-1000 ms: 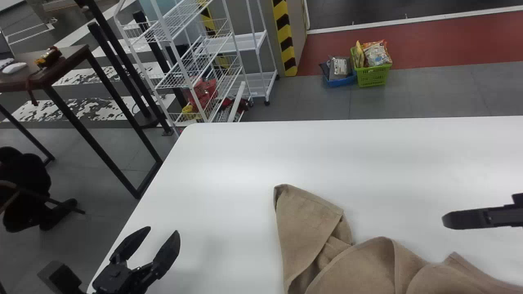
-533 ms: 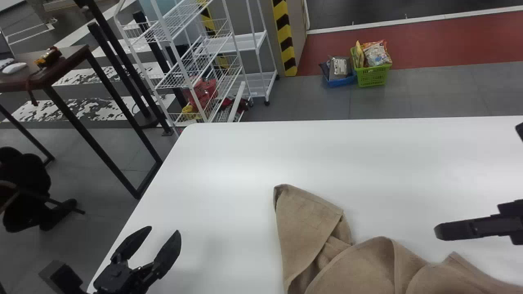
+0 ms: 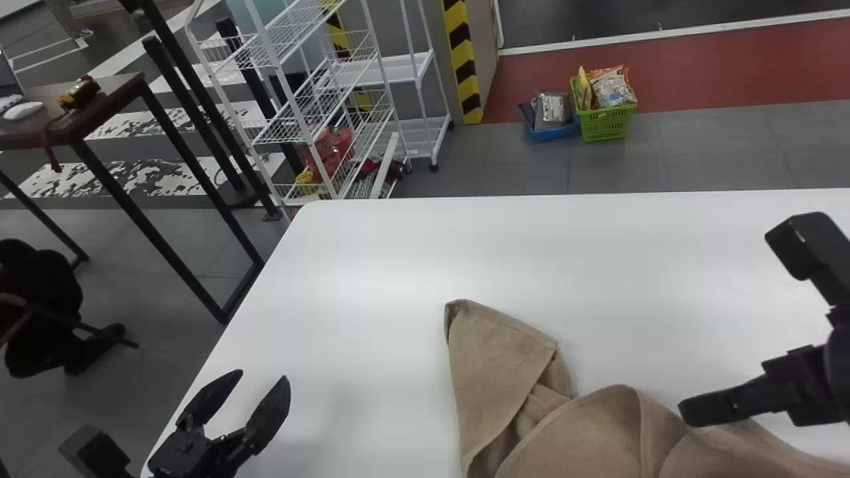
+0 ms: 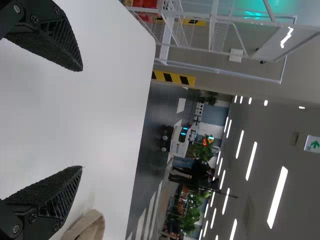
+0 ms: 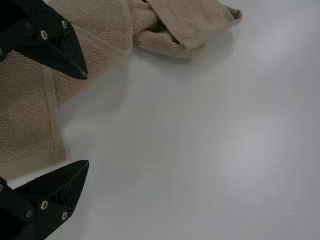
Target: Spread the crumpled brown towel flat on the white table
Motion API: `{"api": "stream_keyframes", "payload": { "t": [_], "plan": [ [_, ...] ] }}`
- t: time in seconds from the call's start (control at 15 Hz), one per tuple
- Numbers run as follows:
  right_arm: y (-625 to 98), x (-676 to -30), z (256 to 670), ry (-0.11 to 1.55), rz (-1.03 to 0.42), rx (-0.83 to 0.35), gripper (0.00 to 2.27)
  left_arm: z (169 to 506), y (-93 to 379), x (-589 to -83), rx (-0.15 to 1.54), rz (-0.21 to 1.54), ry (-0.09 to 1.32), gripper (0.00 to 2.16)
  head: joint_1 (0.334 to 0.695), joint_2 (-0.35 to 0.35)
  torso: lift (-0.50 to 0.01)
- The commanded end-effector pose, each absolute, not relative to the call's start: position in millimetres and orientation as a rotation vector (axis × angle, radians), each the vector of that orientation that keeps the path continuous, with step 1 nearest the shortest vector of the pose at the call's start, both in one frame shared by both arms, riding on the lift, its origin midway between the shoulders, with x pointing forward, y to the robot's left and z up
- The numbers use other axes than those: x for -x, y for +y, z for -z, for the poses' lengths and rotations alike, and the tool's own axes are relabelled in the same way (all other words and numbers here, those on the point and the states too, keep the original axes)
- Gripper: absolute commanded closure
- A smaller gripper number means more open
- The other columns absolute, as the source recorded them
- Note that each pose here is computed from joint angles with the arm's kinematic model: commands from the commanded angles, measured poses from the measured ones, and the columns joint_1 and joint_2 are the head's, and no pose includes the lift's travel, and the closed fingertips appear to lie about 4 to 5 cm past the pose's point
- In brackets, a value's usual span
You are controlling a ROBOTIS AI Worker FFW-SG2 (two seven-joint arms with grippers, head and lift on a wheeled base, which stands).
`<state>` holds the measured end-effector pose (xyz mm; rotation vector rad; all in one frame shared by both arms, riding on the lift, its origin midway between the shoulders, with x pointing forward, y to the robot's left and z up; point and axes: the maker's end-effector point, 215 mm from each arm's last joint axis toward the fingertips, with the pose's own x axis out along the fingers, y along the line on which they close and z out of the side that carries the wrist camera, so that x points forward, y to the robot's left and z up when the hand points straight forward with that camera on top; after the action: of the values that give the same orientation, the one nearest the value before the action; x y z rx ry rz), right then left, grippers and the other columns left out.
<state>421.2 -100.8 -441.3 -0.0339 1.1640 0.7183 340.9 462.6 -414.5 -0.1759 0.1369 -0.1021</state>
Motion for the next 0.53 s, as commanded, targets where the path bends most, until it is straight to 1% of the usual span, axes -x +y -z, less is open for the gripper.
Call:
{"api": "stream_keyframes", "payload": {
  "t": [0.0,0.13,0.2,0.27,0.33,0.47],
  "plan": [
    [-101.5,-411.4,448.6,1.184,-0.719,0.033,0.27,415.3,463.5,-341.0,0.178,0.101,0.138,0.12,0.695,0.350,-0.123],
    [-96.9,-406.3,451.7,1.192,-0.730,0.042,0.29,415.3,463.5,-341.0,0.178,0.101,0.138,0.12,0.695,0.350,-0.123],
    [-96.5,-406.1,451.7,1.192,-0.732,0.041,0.36,415.3,463.5,-341.0,0.178,0.101,0.138,0.12,0.695,0.350,-0.123],
    [-95.7,-405.4,452.1,1.193,-0.733,0.040,0.48,415.3,463.5,-341.0,0.178,0.101,0.138,0.12,0.695,0.350,-0.123],
    [-92.2,-404.2,452.1,1.193,-0.740,0.042,0.53,414.8,463.5,-341.1,0.180,0.101,0.136,0.12,0.695,0.350,-0.123],
    [-87.6,-403.6,451.6,1.192,-0.747,0.043,0.53,414.3,464.0,-340.8,0.180,0.101,0.134,0.12,0.695,0.350,-0.123]
  ]
}}
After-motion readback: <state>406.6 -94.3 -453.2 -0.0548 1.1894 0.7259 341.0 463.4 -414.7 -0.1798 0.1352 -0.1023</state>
